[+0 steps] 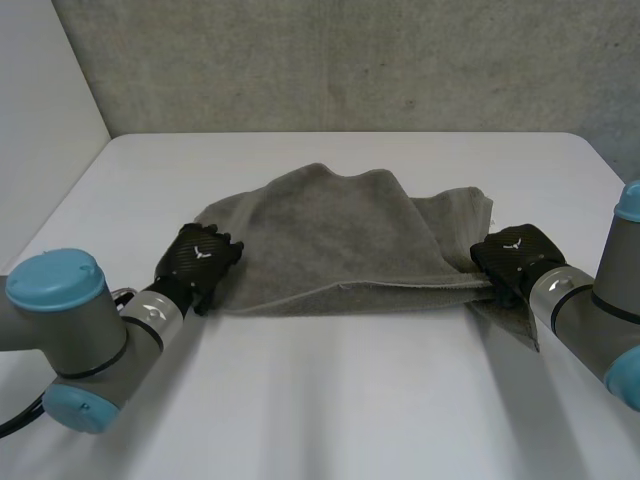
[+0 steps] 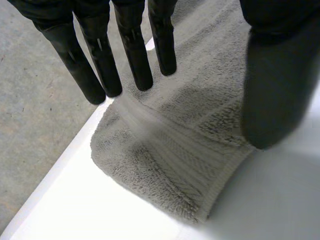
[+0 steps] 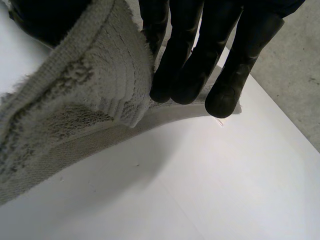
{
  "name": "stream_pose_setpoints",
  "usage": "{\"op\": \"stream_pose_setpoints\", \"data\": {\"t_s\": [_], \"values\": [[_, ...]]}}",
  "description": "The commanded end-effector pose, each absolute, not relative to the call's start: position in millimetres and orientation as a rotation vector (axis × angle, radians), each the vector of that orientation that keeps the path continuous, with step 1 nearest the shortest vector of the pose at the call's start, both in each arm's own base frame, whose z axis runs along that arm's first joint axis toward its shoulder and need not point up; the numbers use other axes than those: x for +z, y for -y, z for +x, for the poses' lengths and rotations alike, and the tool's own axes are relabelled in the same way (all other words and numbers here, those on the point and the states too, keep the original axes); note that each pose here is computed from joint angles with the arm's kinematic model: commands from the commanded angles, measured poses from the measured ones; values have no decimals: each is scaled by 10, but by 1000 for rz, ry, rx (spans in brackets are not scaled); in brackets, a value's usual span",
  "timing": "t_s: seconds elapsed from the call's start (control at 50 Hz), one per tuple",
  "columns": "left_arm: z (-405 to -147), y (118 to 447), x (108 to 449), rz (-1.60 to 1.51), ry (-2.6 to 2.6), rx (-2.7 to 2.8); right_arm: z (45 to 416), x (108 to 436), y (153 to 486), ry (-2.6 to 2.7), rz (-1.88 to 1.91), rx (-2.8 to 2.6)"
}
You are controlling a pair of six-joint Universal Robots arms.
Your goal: Fold the towel.
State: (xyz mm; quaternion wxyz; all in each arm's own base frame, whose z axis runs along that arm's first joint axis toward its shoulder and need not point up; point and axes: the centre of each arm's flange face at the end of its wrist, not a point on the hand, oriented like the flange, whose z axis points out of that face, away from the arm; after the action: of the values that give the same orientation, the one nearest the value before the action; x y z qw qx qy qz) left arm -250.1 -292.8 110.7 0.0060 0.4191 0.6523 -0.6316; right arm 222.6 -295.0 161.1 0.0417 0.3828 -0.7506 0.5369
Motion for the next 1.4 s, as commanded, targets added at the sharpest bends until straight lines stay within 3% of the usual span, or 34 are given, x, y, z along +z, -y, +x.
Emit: {"op": "stream_pose_setpoints", "data": {"t_s": [0.02, 0.22, 0.88, 1.02, 1.14, 1.18, 1.24, 1.28, 1.3, 1.34, 1.4], "values": [[-2403, 2874, 1323, 1277, -2136, -1940, 2230, 1611, 2947, 2297, 1173, 1644], [-2262, 2976, 1296, 1254, -2219, -1888, 2236, 1612, 2947, 2294, 1175, 1648], [-2389, 3428, 1097, 1240, -2186, -1922, 2240, 1602, 2963, 2291, 1172, 1654], [-2406, 3528, 1136, 1224, -2156, -1948, 2253, 1786, 3013, 2251, 1133, 1733], [-2367, 3573, 1487, 1141, -2077, -2021, 2265, 2201, 3079, 2180, 1039, 1888], [-2343, 3537, 1956, 1073, -1970, -2136, 2273, 2576, 3072, 2089, 995, 2010], [-2328, 3500, 2210, 1027, -1923, -2211, 2278, 2773, 3035, 2043, 994, 2058], [-2287, 3395, 2720, 919, -1836, -2372, 2279, 3143, 2933, 1978, 1011, 2127], [-2286, 3394, 2722, 919, -1836, -2372, 2279, 3145, 2932, 1978, 1012, 2127], [-2244, 3247, 3179, 839, -1736, -2520, 2266, 3443, 2827, 1947, 1053, 2153], [-2224, 3177, 3354, 817, -1689, -2572, 2261, 3542, 2783, 1945, 1076, 2146]]}}
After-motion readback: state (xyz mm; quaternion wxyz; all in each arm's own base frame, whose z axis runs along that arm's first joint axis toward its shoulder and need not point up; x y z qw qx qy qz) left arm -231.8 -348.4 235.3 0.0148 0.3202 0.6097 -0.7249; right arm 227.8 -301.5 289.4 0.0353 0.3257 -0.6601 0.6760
